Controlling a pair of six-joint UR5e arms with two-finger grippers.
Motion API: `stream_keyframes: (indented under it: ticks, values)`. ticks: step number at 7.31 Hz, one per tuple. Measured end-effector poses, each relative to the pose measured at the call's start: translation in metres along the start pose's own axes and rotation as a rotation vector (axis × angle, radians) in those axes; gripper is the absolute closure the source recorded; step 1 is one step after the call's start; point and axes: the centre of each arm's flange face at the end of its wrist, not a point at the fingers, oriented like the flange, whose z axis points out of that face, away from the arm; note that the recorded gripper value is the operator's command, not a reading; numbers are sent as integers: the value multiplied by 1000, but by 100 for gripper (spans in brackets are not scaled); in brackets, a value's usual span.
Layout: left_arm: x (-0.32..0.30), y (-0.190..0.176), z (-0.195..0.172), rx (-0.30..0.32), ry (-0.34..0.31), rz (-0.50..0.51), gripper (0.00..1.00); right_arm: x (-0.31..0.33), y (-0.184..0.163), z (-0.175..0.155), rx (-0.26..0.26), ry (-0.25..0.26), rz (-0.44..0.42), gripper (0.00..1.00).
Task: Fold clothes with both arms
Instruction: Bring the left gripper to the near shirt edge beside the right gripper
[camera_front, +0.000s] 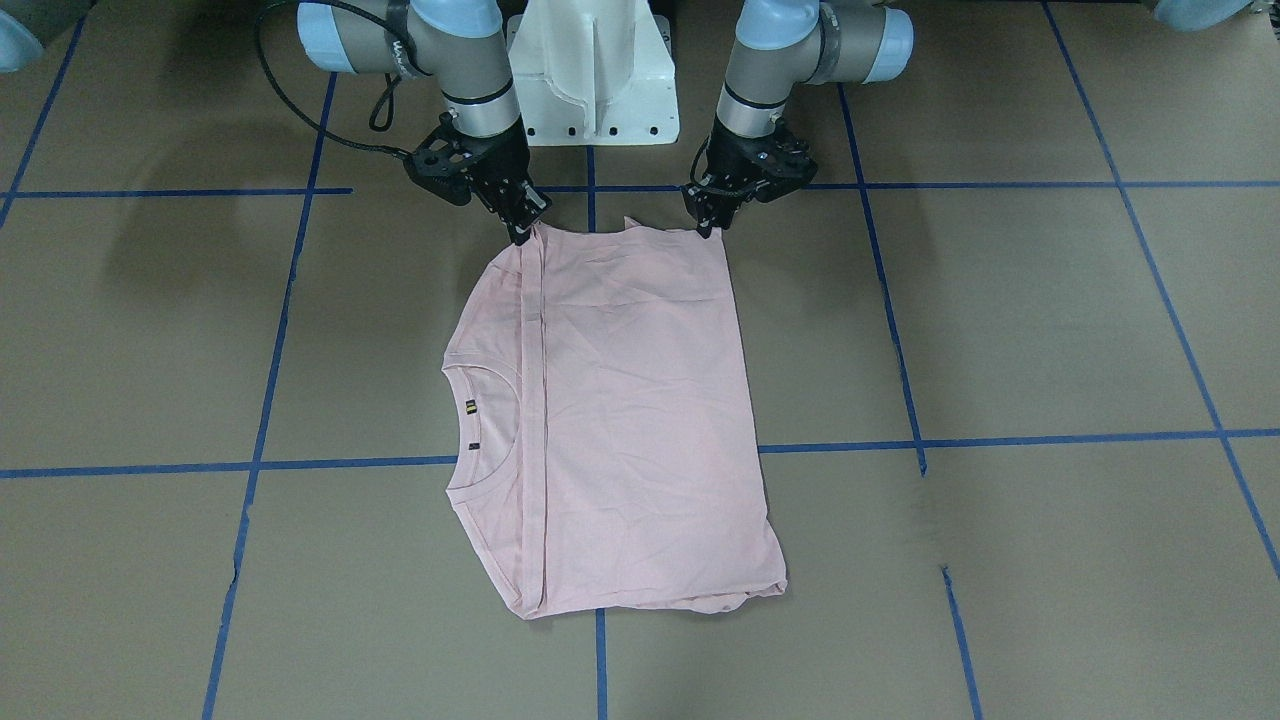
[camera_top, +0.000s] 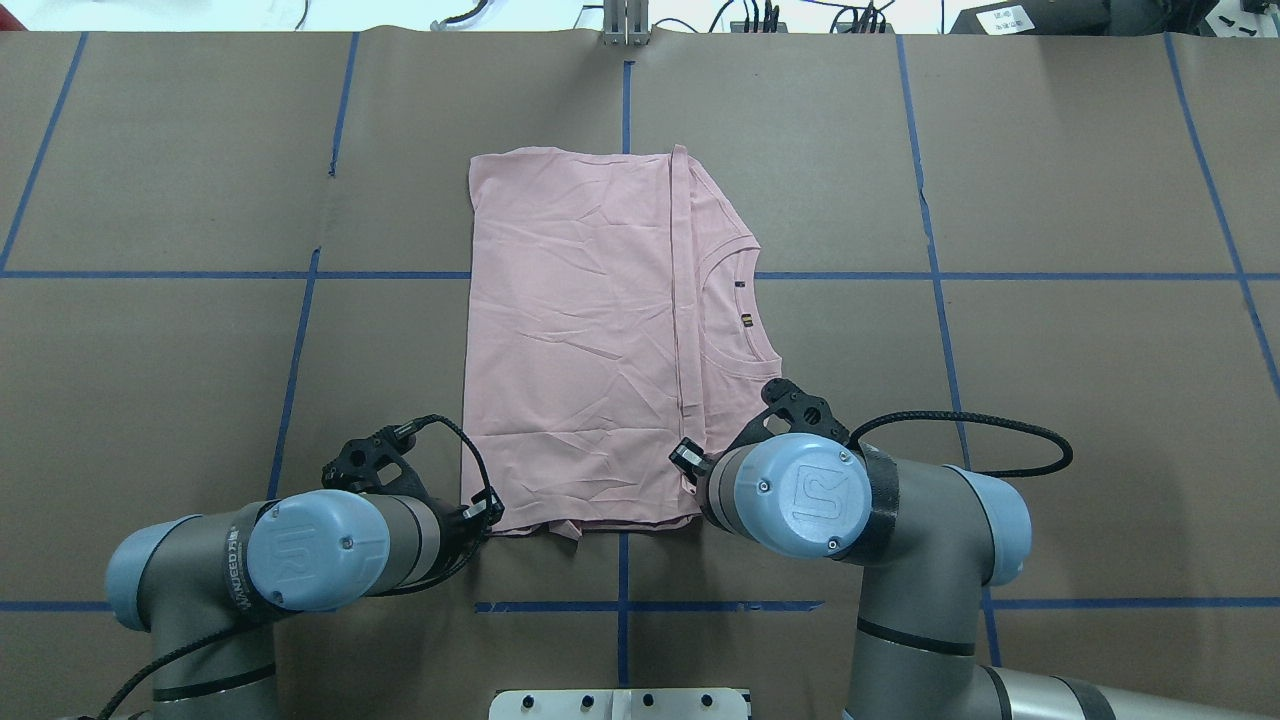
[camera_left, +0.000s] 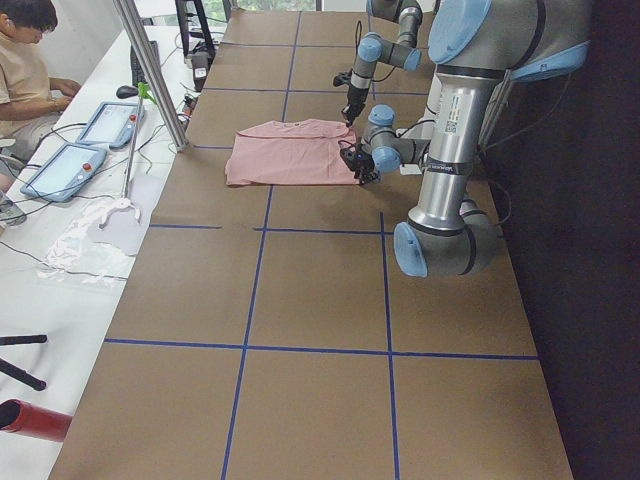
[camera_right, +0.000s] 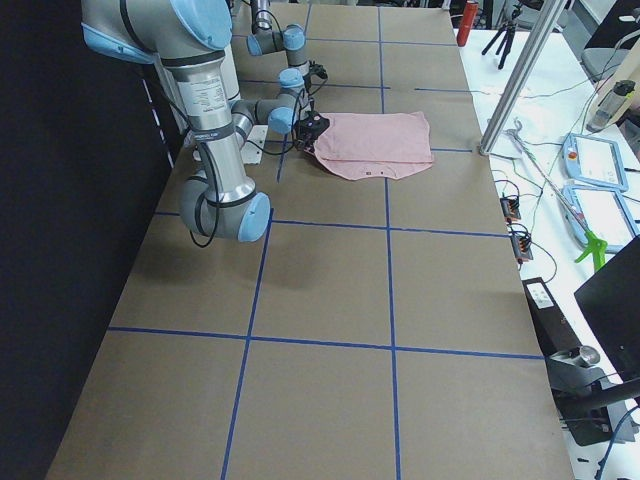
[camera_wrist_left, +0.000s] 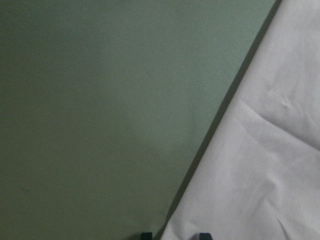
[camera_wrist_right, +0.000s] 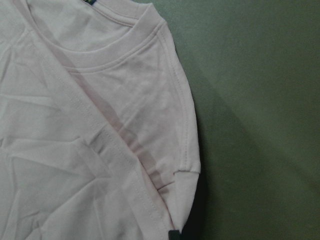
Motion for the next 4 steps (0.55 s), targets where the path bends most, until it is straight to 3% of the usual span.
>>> stream_keyframes:
  ticks: [1, 4]
  values:
    - [0, 1, 0, -1, -1, 1, 100, 0, 0, 0, 0, 0, 0, 100]
    - [0, 1, 1, 1, -6, 1, 100, 0, 1, 1, 0, 2, -1, 100]
